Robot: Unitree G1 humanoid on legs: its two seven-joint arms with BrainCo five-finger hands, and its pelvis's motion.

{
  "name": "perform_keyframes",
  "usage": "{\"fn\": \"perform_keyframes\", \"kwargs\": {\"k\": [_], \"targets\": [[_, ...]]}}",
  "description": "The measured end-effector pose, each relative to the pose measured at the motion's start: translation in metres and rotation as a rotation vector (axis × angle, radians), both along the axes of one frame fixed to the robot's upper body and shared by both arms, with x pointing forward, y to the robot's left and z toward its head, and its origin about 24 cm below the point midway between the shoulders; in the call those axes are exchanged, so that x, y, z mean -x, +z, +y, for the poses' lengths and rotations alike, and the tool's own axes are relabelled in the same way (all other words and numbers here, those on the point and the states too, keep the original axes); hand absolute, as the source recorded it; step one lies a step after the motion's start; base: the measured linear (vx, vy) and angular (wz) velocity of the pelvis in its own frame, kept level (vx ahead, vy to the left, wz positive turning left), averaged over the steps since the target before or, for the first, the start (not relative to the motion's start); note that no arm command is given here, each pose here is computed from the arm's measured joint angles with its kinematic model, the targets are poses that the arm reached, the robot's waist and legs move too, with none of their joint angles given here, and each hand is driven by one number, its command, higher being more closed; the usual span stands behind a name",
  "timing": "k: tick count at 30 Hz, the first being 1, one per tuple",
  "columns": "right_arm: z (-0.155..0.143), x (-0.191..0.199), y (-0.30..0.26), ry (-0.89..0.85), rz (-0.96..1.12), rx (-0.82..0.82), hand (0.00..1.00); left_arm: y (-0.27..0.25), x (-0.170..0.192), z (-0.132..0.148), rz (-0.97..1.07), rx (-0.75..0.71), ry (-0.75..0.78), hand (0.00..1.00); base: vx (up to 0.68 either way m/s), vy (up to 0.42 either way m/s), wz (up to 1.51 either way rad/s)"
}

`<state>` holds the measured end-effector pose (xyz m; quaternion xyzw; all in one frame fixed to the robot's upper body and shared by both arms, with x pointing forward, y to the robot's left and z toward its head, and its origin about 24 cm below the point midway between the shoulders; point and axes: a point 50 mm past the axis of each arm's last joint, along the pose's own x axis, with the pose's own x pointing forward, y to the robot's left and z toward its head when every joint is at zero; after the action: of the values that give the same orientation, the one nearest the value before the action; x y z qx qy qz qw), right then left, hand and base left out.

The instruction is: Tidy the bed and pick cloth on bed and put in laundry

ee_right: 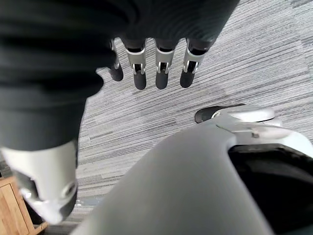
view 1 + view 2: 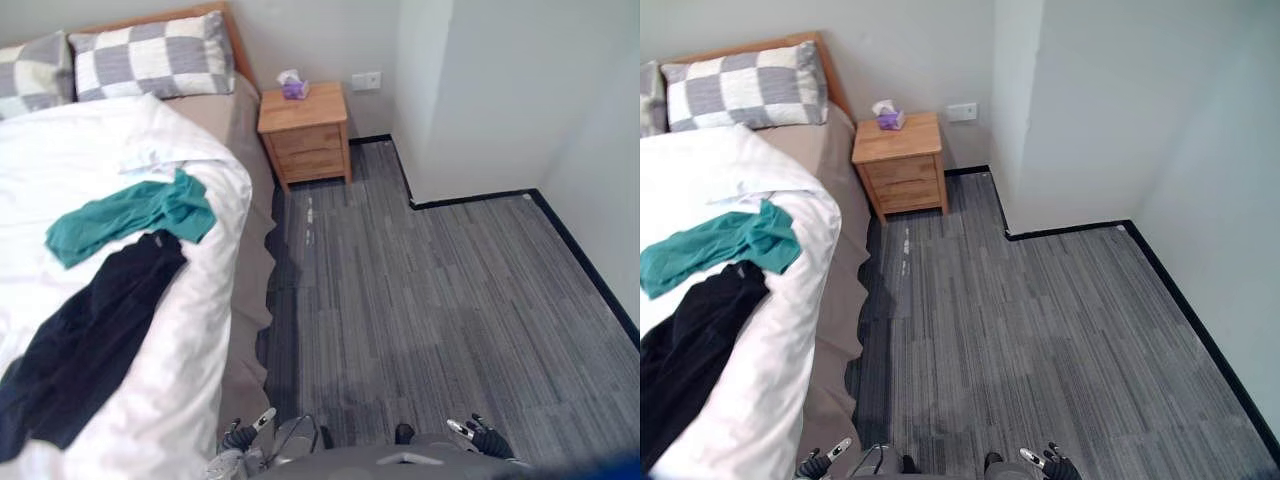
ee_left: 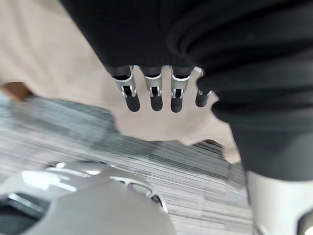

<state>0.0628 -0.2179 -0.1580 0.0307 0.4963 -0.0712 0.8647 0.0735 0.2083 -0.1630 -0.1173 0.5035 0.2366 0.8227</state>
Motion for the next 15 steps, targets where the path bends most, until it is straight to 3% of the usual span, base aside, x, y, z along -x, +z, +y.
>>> {"fn": "perform_keyframes", "kwargs": {"k": [9, 15], "targets": [[0.006, 0.006, 0.000, 0.084, 0.013, 0.048, 0.00, 0.001, 0.006, -0.002, -0.034, 0.030, 0.102, 0.00, 0.32, 0.242, -0.18], [0.004, 0.004, -0.001, -0.014, -0.003, 0.054, 0.00, 0.000, 0.012, 0.000, -0.008, 0.011, 0.010, 0.00, 0.40, 0.118, 0.51]]}}
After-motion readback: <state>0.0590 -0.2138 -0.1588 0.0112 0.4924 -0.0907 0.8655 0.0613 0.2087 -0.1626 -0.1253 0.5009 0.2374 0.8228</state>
